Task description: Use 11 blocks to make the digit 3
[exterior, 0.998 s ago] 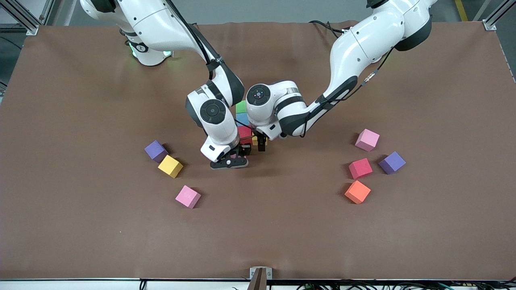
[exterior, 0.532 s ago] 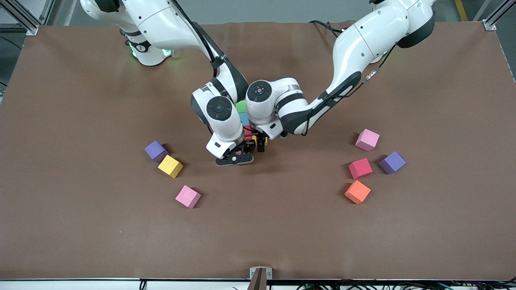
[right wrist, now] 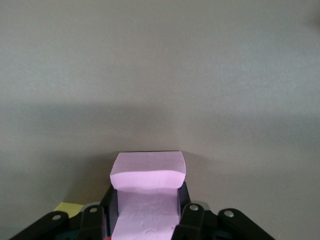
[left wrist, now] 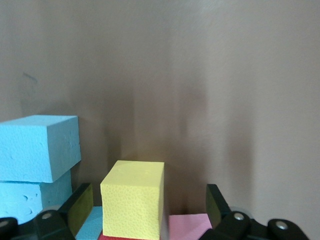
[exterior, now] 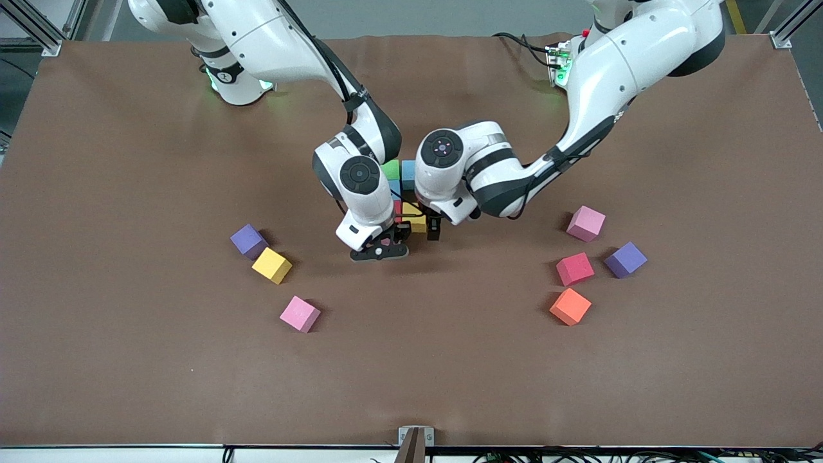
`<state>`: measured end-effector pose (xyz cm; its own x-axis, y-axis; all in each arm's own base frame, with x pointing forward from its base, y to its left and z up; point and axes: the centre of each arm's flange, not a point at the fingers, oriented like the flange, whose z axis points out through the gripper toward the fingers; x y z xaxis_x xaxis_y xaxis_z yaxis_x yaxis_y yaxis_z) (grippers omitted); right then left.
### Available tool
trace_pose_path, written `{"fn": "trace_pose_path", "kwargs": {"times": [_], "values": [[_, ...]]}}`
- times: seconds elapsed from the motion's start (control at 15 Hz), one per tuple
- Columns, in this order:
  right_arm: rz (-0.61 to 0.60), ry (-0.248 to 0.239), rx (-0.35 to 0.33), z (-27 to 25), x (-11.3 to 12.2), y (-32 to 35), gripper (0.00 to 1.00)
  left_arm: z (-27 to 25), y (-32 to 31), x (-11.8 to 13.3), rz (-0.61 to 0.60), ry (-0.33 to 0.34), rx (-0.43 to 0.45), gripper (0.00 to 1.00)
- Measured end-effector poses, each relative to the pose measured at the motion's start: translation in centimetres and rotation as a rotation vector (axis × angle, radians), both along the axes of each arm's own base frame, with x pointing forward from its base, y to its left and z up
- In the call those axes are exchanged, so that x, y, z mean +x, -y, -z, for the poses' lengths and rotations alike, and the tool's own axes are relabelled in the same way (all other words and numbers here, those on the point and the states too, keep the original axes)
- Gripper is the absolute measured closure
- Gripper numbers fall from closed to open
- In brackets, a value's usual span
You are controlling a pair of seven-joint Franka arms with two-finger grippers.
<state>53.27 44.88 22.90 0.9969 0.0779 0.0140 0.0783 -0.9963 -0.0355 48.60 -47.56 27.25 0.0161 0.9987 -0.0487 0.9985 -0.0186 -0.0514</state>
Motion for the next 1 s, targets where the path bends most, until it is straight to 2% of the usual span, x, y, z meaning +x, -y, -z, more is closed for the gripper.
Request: {"fn": "trace_pose_path", "kwargs": {"times": [0.2, 0.6, 0.8, 1.0], "values": [[0.017, -0.03, -0.021, 0.1, -0.3, -0.8, 0.51, -2.2, -3.0, 2.9, 0.019, 0.029, -0.019, 0.0], [0.035, -0.029, -0.021, 0.1, -0.3, -1.5, 0.51, -4.3, -10.5, 9.0, 0.198, 0.099, -0.014, 0.0], [0.036, -0.029, -0.021, 0.1, -0.3, -1.5, 0.51, -4.0, -13.0, 10.7, 0.311, 0.142, 0.03, 0.0], [0.036, -0.03, -0.022, 0.1, -0.3, -1.5, 0.51, -2.5, -16.3, 13.0, 0.392, 0.146, 0.083, 0.0]]}}
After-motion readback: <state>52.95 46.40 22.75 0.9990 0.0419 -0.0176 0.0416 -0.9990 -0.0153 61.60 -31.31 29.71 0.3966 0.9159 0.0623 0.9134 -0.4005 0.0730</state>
